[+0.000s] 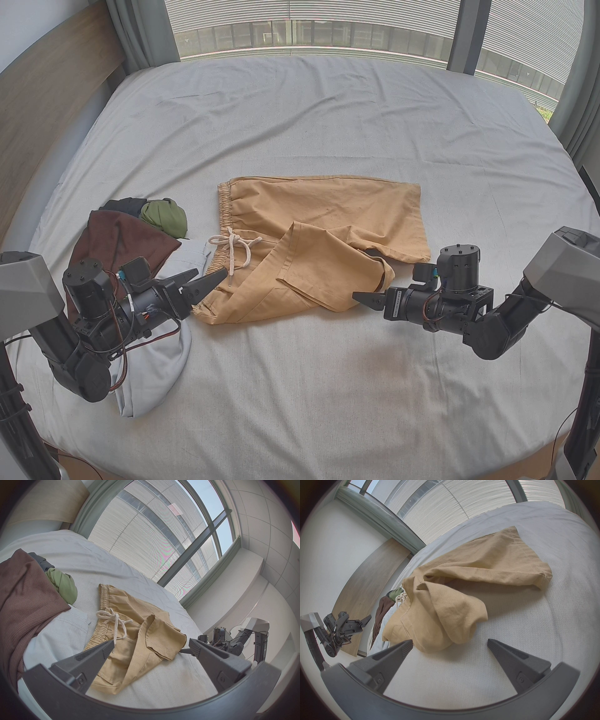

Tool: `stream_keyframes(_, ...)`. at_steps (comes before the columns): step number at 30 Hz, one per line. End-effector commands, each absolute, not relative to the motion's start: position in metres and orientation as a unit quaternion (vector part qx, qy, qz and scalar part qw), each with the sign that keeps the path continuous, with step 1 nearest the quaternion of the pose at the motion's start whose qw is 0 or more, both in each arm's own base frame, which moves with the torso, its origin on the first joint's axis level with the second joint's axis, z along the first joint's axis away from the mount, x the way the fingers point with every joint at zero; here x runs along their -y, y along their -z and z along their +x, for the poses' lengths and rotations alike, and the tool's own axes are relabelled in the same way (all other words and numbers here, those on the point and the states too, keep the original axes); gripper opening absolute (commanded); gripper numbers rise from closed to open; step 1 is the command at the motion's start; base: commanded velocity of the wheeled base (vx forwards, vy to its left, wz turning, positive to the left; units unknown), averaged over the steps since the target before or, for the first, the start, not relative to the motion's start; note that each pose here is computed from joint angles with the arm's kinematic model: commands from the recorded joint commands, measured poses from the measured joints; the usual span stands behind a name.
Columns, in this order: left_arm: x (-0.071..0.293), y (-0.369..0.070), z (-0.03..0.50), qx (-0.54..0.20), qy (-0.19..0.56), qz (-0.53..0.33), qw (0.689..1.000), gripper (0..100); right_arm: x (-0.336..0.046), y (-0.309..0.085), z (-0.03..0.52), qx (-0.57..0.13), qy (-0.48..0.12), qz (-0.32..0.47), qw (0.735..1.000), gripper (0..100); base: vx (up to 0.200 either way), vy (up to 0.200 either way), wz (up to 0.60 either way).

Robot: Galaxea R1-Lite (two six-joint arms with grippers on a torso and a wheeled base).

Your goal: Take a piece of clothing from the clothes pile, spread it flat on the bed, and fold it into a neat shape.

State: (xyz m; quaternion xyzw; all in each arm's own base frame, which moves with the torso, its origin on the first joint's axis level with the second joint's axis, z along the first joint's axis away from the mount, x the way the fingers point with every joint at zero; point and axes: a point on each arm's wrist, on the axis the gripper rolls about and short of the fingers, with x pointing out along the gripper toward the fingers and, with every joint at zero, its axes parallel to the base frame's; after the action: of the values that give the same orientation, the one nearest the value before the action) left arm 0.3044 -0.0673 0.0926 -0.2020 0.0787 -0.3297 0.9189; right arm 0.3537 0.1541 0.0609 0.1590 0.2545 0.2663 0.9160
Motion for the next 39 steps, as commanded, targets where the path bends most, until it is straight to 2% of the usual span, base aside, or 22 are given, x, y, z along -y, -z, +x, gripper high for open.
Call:
stream_keyframes(1,0.067,-0.092,0.304,-0.08,0.33,-0.202,0.919,100,-0.153,-0.054,0.35,-0.258,-0.267,0.153,0.916,100,0.0,0.0,0.0)
stream_keyframes(18,0.068,-0.092,0.304,-0.081,0.33,-0.202,0.919,100,-0.185,-0.047,0.333,-0.271,-0.306,0.162,0.898,100,0.0,0.0,0.0)
stream_keyframes(21,0.067,-0.091,0.304,-0.081,0.329,-0.202,0.919,100,-0.189,-0.044,0.326,-0.27,-0.317,0.14,0.898,100,0.0,0.0,0.0)
stream_keyframes(30,0.067,-0.093,0.304,-0.077,0.33,-0.201,0.919,100,-0.212,-0.062,0.3,-0.193,-0.389,0.069,0.898,100,0.0,0.0,0.0)
stream_keyframes(35,0.067,-0.094,0.304,-0.076,0.33,-0.201,0.919,100,-0.219,-0.066,0.309,-0.149,-0.407,0.022,0.901,100,0.0,0.0,0.0)
stream_keyframes(39,0.067,-0.095,0.304,-0.075,0.331,-0.201,0.919,100,-0.221,-0.063,0.315,-0.139,-0.409,0.005,0.902,100,0.0,0.0,0.0)
